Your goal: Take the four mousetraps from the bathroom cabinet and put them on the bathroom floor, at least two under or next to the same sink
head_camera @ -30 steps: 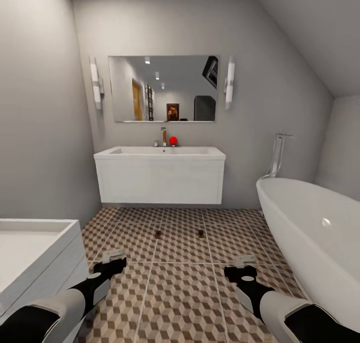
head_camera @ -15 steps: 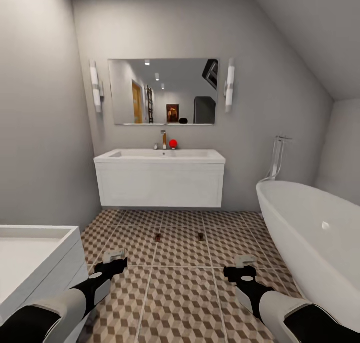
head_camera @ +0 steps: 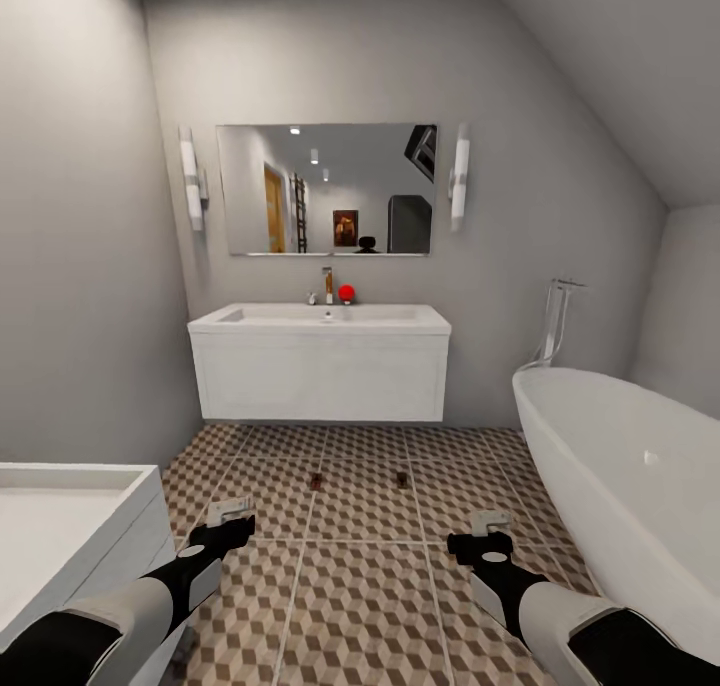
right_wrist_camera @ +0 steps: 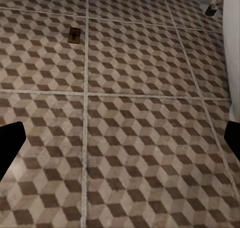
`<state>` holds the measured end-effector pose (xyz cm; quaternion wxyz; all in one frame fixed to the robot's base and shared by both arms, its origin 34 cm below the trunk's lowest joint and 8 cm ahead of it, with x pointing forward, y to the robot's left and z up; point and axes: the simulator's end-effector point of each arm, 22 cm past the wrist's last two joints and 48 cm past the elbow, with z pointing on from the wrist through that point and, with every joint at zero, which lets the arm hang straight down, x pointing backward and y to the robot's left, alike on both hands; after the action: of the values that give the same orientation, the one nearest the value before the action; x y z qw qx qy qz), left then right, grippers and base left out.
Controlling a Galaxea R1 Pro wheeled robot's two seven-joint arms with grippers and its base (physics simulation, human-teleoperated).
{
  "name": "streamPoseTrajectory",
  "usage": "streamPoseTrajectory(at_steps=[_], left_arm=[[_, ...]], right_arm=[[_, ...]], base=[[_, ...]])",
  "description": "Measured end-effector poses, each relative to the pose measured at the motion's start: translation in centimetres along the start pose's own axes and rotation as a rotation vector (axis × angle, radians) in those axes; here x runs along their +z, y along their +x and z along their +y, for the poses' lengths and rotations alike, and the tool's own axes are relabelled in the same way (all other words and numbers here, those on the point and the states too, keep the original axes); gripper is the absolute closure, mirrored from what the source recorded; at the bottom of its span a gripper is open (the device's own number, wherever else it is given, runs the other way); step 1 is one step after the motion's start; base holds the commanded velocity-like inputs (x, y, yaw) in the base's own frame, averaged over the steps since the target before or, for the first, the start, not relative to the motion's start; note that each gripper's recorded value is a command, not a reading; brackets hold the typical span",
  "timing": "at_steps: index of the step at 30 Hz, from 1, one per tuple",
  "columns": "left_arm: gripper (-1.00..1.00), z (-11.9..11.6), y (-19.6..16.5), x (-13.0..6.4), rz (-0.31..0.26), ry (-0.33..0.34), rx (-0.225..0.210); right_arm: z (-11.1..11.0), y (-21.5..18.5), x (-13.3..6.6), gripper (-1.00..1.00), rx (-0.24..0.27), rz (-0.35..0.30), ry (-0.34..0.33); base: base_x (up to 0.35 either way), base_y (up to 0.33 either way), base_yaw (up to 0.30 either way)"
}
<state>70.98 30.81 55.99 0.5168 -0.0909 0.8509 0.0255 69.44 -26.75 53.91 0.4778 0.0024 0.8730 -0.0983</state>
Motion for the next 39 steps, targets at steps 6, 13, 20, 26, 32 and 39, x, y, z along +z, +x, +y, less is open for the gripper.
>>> streamPoseTrajectory(at_steps=[6, 13, 20, 26, 32, 39], left_arm=[[-1.0, -0.2, -1.2, -0.4, 0.001, 0.001, 0.0], [-1.0, -0.3, -2.7, -0.8, 0.001, 0.0, -0.001], [-1.0, -0.4, -4.1, -1.2, 0.002, 0.0, -0.001], [-1.0, -0.5, -5.2, -1.6, 0.004, 0.0, 0.0], [-1.0, -0.5, -6.1, -2.0, 0.006, -0.001, 0.001], [-1.0, -0.6, -7.2, -2.5, 0.008, -0.001, 0.002]], right_arm=[[-0.2, -1.2, -0.4, -1.0, 0.0, 0.0, 0.0], [-0.4, -2.6, -1.0, -1.0, 0.0, 0.0, 0.0], [-0.7, -4.0, -1.5, -1.0, 0.0, 0.001, 0.0], [-0.8, -5.2, -2.0, -1.0, 0.0, 0.001, 0.0], [-1.0, -6.3, -2.4, -1.0, 0.0, 0.001, 0.0], [-1.2, -7.6, -3.0, -1.0, 0.0, 0.001, 0.0]], base=[[0.0, 0.0, 0.0], [0.0, 0.0, 0.0], [0.0, 0.0, 0.0], [0.0, 0.0, 0.0], [0.0, 0.0, 0.0], [0.0, 0.0, 0.0]])
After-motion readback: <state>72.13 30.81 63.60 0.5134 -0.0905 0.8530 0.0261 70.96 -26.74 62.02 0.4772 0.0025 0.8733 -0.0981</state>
